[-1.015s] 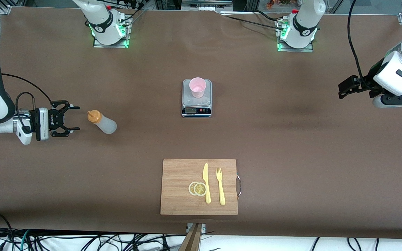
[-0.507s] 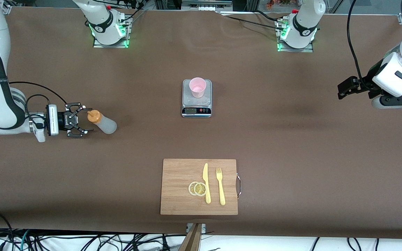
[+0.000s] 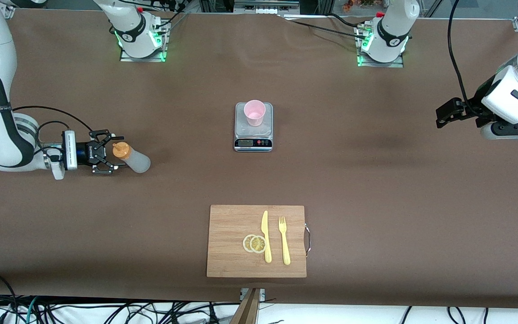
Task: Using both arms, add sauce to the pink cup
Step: 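Reach the right gripper to the squeeze bottle and grasp it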
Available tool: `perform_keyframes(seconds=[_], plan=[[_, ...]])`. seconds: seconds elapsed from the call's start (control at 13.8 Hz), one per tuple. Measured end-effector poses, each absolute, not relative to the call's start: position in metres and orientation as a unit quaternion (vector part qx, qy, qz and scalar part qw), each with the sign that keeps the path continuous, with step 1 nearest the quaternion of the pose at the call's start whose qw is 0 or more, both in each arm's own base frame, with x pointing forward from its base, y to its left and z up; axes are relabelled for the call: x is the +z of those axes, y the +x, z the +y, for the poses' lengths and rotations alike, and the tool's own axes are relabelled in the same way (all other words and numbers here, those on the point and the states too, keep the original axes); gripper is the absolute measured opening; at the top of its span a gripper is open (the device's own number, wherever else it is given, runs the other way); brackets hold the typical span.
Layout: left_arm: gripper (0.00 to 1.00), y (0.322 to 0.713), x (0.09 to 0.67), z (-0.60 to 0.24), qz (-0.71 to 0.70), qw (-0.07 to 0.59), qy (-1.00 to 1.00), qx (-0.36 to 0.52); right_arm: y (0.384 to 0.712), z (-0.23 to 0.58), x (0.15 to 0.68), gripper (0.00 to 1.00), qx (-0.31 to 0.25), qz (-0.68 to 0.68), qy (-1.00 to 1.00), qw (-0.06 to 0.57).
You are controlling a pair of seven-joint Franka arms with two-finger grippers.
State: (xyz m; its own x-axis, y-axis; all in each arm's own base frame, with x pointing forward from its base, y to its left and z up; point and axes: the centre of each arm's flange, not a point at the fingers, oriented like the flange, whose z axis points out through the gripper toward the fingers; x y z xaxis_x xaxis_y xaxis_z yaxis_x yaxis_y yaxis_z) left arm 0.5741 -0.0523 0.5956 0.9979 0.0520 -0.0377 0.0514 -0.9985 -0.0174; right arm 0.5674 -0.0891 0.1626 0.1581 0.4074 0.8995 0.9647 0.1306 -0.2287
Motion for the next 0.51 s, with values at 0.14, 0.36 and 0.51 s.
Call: perform_keyframes(seconds=[0.14,0.36,0.51], plan=[[1.0,0.574,0.596,-0.052,-0.026,0.008,-0.999,0.019,0.568,-0.088,0.163,1.0,-0.296,-0.583,-0.586,0.478],[1.0,0.574,0.597,-0.052,-0.026,0.008,-0.999,0.018,0.566,-0.082,0.163,1.0,-0.312,-0.589,-0.57,0.48],[1.0,0.574,0.598,-0.052,-0.026,0.008,-1.0,0.016,0.564,-0.077,0.159,1.0,-0.326,-0.59,-0.559,0.484]])
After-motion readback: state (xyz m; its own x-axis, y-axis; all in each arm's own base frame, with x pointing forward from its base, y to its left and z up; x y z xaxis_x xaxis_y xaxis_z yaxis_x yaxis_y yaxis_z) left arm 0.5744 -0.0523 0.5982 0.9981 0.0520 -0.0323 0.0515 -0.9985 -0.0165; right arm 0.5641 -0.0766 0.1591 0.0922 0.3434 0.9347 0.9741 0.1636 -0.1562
